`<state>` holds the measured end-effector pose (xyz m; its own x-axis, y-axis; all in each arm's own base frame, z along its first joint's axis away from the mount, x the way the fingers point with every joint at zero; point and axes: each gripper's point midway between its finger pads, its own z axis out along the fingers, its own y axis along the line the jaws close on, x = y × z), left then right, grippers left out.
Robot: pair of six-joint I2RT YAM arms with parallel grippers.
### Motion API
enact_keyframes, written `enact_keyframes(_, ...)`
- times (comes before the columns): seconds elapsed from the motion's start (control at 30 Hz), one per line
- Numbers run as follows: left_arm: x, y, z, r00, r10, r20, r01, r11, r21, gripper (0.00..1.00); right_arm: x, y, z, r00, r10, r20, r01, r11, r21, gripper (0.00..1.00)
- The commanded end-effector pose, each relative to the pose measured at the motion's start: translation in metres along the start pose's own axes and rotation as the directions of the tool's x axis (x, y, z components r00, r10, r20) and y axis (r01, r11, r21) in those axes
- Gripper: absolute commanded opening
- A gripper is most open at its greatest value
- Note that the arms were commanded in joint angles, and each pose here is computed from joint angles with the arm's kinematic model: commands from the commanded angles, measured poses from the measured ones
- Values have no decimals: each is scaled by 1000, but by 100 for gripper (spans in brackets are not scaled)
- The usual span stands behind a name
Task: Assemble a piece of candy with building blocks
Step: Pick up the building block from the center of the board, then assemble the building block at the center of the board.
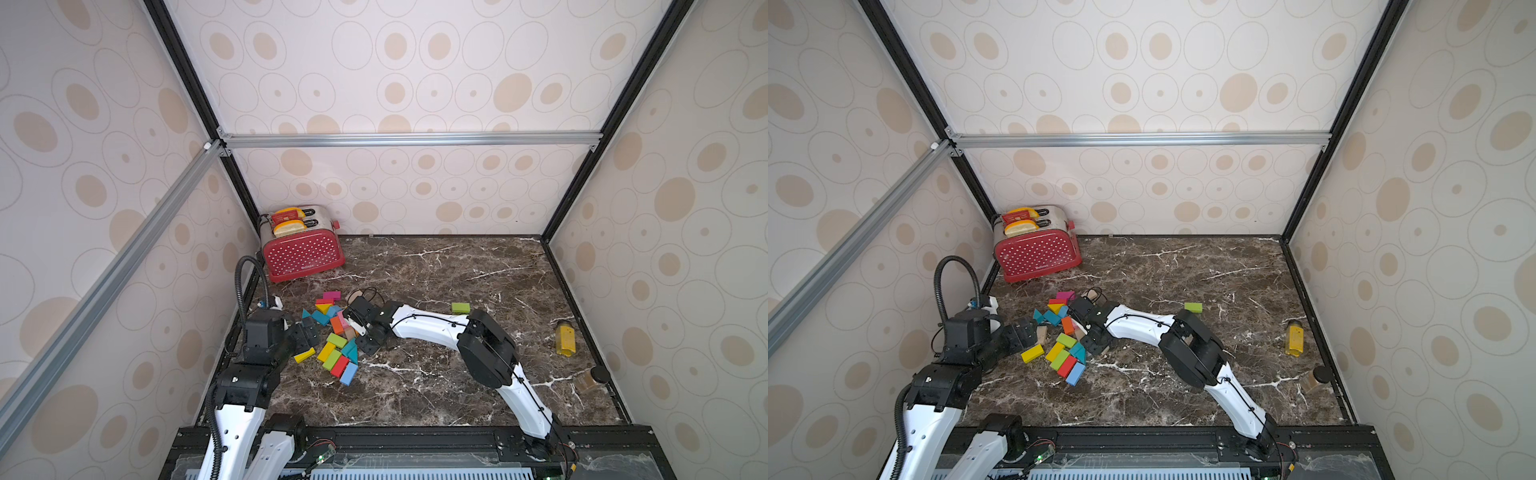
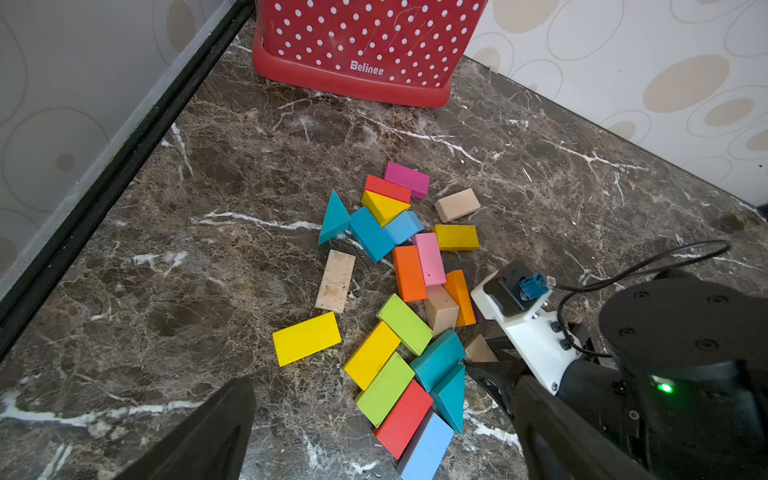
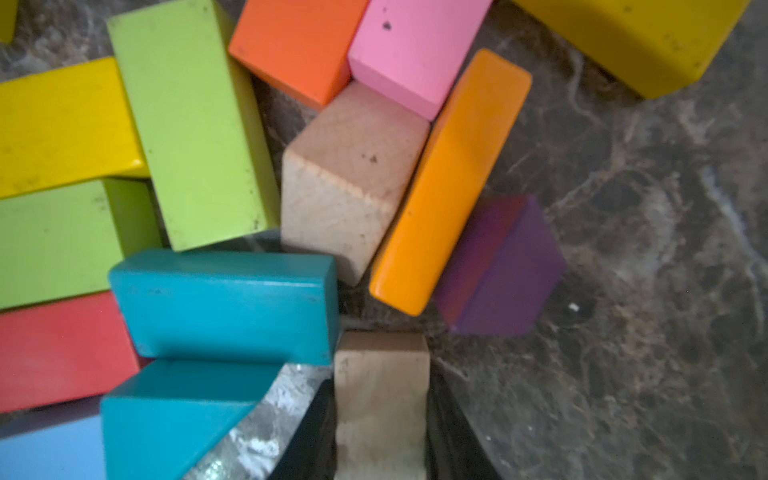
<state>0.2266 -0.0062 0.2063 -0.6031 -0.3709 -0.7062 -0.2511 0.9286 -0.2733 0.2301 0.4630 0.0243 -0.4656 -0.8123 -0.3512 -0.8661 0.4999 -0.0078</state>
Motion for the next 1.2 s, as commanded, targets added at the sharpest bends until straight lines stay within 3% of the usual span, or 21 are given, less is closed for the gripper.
enact_keyframes(0.0,-1,-2,-1,1000,4,7,-4,1000,13,98,17,-11,-17,990,-137,-30,138,990,38,24)
enact_keyframes(0.3,-1,-4,-3,1000,5,14,-5,1000,26,98,52,-72,-59,934,-354,45,355,935,-15,23)
enact_keyframes(0.53,0,-6,-2,1000,8,9,-8,999,36,98,80,-146,-81,956,-271,114,282,955,-91,23)
enact_keyframes(0.83,1,-7,-1,1000,10,2,-11,999,42,98,93,-191,-77,923,-378,73,384,919,-91,26)
enact_keyframes(0.93,0,-8,0,1000,10,3,-10,999,44,98,98,-195,-75,901,-432,40,434,894,-109,20)
enact_keyframes(1.17,1,-9,1,1000,11,-4,-10,999,48,98,109,-222,-60,861,-506,-42,501,860,-96,26)
